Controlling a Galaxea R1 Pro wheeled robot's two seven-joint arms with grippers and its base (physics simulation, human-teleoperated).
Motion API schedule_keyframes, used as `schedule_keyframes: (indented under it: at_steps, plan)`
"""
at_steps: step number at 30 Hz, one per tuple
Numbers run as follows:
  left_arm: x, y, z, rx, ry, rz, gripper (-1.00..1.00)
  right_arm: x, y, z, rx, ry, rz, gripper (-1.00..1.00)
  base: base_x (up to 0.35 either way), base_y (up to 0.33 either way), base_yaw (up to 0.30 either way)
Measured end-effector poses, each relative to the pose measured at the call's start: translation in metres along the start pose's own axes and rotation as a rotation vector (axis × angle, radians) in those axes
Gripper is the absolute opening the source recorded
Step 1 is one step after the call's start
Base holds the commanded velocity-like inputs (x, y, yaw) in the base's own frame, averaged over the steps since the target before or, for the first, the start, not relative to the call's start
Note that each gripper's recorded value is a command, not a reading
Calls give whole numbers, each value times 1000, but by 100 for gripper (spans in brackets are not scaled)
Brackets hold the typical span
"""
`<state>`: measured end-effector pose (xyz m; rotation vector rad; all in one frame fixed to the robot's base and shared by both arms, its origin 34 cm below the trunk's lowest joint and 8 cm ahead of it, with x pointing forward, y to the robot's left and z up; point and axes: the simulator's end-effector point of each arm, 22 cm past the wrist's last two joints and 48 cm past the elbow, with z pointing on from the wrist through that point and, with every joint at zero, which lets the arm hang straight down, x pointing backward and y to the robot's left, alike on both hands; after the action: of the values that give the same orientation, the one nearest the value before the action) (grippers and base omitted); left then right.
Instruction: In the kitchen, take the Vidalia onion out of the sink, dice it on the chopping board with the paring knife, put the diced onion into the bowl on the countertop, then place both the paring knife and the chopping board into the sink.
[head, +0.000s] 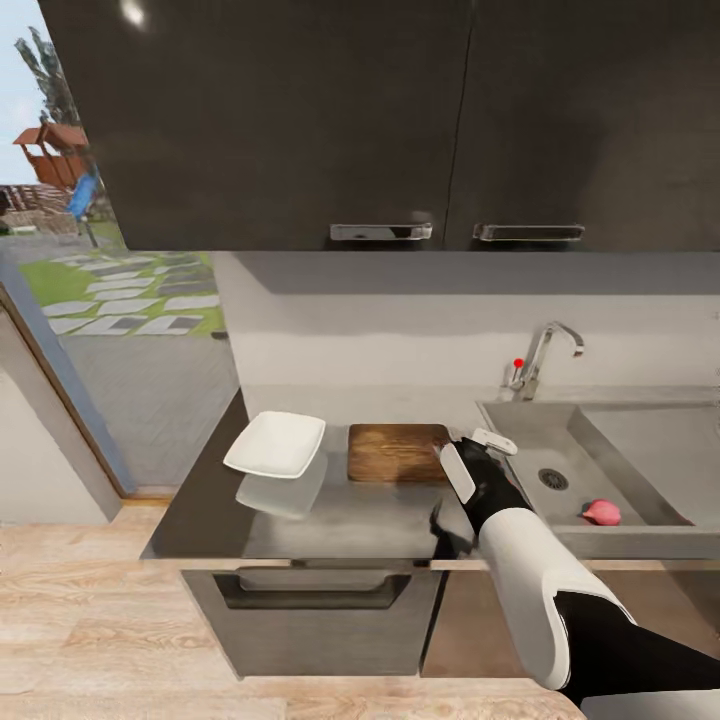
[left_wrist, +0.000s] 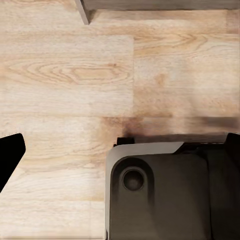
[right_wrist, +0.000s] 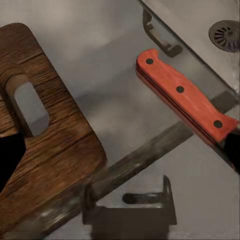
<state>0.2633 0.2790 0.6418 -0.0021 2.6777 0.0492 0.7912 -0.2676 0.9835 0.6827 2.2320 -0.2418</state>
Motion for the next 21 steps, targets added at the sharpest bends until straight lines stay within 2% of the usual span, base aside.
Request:
schedule_keyframes:
  at_steps: [21]
  plan:
    - [-13,0,1,0,-33,-2,100,-17,2,-15,-16,-28,12,100,-276,0,0]
